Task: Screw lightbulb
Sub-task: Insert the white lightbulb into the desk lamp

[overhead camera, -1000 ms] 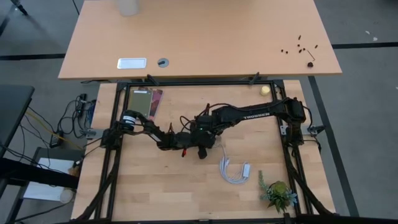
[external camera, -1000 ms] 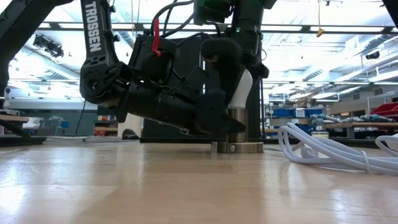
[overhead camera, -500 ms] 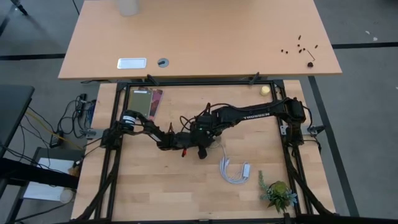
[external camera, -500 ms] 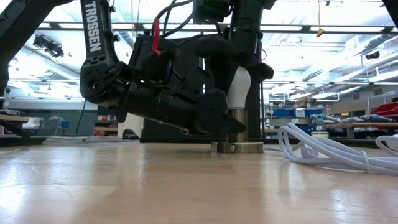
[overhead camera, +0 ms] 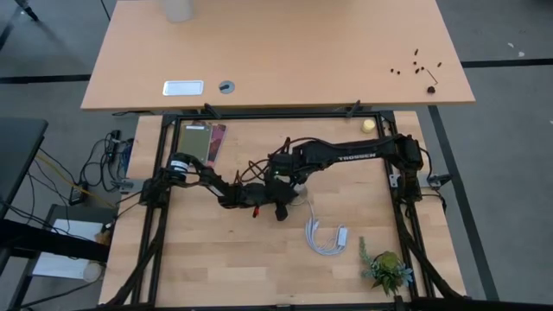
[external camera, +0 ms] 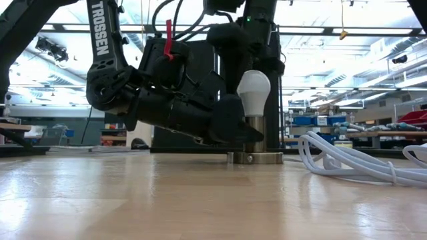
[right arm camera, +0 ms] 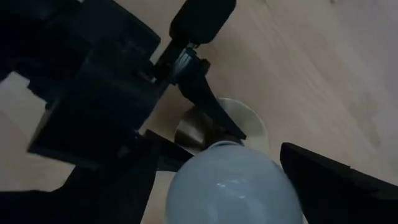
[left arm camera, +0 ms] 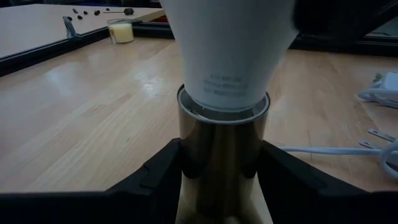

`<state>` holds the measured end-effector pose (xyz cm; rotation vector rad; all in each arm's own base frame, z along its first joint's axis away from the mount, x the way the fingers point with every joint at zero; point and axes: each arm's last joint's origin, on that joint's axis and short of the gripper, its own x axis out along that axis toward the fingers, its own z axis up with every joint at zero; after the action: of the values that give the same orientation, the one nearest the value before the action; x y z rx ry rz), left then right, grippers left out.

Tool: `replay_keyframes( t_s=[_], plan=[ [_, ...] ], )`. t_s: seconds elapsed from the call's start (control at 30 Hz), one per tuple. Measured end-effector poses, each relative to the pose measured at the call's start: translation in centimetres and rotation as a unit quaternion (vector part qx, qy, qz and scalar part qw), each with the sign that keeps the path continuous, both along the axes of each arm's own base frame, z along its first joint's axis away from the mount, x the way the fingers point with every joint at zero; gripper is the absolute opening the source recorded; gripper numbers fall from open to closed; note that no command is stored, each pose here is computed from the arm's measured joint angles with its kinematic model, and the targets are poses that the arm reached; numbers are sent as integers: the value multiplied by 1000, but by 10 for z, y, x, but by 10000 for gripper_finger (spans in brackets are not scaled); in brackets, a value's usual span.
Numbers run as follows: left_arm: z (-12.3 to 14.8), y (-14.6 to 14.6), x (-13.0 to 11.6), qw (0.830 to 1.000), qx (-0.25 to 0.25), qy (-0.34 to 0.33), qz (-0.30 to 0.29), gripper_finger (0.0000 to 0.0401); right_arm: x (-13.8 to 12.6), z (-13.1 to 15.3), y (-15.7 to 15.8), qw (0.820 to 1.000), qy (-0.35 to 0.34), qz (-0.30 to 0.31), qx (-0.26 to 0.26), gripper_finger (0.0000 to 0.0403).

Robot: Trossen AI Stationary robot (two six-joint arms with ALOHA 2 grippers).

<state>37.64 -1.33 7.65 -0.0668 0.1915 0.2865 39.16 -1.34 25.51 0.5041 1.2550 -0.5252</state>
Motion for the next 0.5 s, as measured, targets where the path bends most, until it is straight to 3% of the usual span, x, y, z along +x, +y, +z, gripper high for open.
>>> replay_keyframes(
  t_s=[0.33, 0.5],
  plan=[
    [0, 0, 0, 1000, 0, 0, 0, 187, -1, 3, 0, 994, 15, 103, -17, 342],
    [0, 0, 0, 1000, 0, 0, 0, 187, -2, 3, 3, 982, 22, 187, -36, 340]
  ],
)
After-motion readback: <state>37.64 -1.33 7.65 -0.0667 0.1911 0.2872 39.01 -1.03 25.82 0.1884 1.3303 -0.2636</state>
